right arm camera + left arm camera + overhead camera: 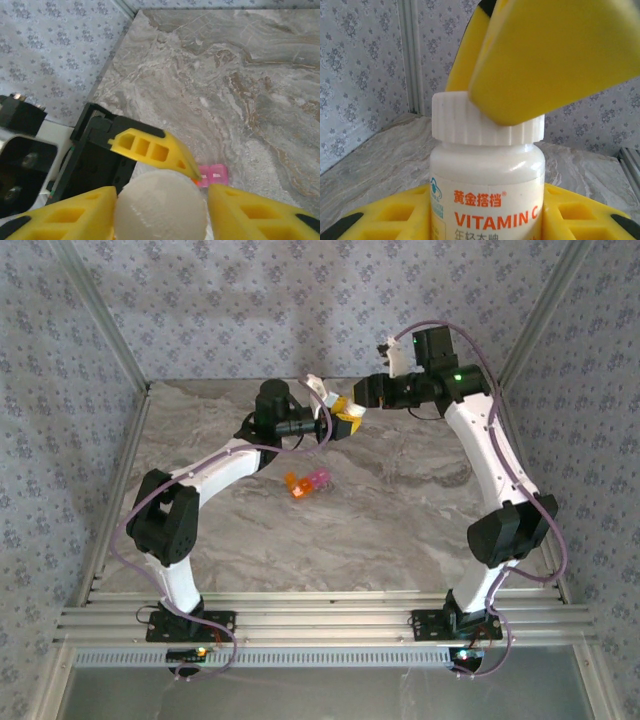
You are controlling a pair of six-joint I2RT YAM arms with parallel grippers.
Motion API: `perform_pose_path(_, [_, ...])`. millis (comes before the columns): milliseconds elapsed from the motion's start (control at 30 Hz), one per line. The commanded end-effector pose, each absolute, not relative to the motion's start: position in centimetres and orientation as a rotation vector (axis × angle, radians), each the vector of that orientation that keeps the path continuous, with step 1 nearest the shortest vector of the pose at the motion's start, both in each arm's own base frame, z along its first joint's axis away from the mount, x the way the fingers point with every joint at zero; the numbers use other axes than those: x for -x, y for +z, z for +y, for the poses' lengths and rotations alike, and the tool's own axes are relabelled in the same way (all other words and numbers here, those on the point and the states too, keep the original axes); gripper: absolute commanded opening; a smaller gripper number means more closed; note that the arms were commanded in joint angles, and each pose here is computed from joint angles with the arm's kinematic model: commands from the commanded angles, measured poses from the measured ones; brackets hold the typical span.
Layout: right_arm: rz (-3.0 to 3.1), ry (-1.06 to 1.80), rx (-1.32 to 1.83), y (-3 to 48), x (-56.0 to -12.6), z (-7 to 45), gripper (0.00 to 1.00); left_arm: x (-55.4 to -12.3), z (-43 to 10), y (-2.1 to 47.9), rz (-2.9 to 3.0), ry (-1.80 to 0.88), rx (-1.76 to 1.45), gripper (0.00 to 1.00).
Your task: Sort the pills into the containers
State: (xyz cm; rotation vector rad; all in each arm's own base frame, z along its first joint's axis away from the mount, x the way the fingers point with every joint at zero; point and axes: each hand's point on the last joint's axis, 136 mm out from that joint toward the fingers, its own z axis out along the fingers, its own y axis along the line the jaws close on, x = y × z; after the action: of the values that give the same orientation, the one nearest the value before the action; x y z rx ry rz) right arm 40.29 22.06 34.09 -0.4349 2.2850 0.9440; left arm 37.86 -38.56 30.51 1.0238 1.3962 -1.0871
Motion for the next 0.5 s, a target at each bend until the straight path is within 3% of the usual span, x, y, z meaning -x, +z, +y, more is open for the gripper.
perform_pose_path(0, [2.325,0.901,0.396,33.5,-40.7,21.5,0.42,-37.2,-38.7,34.5,1.274,-1.083,-1.041,0.0])
perform_pose_path(167, [2.377,0.863,0.243,32.1,-40.7,21.8,0.38,-38.6,-38.8,35.4,1.269,-0.991,-0.957,0.0])
perform_pose_path(467, [2.412,0.818,-0.263,29.2,-40.4,22.4,0.37,-39.3,-41.0,35.8,1.215,-0.574,-0.858,0.0])
